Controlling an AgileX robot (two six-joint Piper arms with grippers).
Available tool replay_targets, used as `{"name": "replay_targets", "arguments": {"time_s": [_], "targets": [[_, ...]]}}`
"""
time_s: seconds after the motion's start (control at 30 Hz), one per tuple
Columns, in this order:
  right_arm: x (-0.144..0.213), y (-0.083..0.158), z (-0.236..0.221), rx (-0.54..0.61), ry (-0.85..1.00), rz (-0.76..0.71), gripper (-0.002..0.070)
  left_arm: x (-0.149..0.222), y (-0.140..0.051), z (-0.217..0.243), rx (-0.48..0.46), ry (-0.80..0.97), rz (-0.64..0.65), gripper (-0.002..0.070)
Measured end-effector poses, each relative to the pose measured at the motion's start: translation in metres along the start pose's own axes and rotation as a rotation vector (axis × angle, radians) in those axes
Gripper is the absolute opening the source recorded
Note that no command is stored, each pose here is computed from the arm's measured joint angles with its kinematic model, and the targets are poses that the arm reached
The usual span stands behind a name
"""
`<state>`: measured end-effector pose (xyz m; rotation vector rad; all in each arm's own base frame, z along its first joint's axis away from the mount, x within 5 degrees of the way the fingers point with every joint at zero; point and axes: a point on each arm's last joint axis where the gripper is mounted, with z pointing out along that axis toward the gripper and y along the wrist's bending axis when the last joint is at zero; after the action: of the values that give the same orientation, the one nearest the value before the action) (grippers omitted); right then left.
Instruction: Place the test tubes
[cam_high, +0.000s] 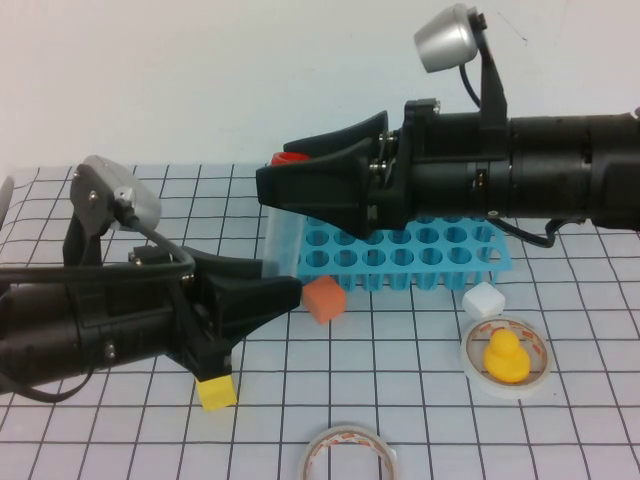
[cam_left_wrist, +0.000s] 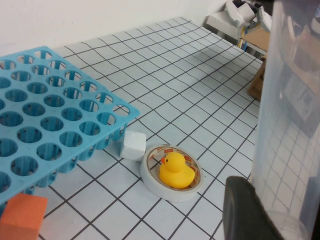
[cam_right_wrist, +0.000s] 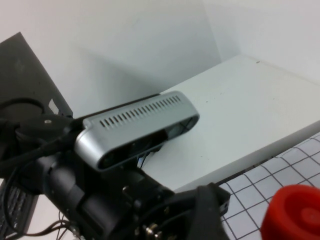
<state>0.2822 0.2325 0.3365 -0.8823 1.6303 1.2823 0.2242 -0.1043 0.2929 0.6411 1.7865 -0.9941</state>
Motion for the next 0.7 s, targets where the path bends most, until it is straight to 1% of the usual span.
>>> {"name": "replay_targets", "arguments": {"time_s": [0.17, 0.27, 0.4, 0.7], "targets": [[0.0003, 0.0009, 0.0008, -0.003, 0.001, 0.003, 0.0417, 0.0000, 0.0004, 0.0000, -0.004, 0.000, 0.000, 0.0211], [0.0003, 0.0009, 0.0008, -0.003, 0.001, 0.003, 0.0385, 0.0000, 0.0004, 0.0000, -0.004, 0.000, 0.000, 0.0211], [0.0003, 0.0008, 0.0008, -0.001, 0.001, 0.003, 0.0370, 0.0000, 0.0004, 0.0000, -0.004, 0.000, 0.000, 0.0211], [0.0010, 0.0010, 0.0012, -0.011, 0.003, 0.005, 0.0368, 0.0000, -0.0002, 0.0000, 0.002, 0.000, 0.000, 0.0211]]}}
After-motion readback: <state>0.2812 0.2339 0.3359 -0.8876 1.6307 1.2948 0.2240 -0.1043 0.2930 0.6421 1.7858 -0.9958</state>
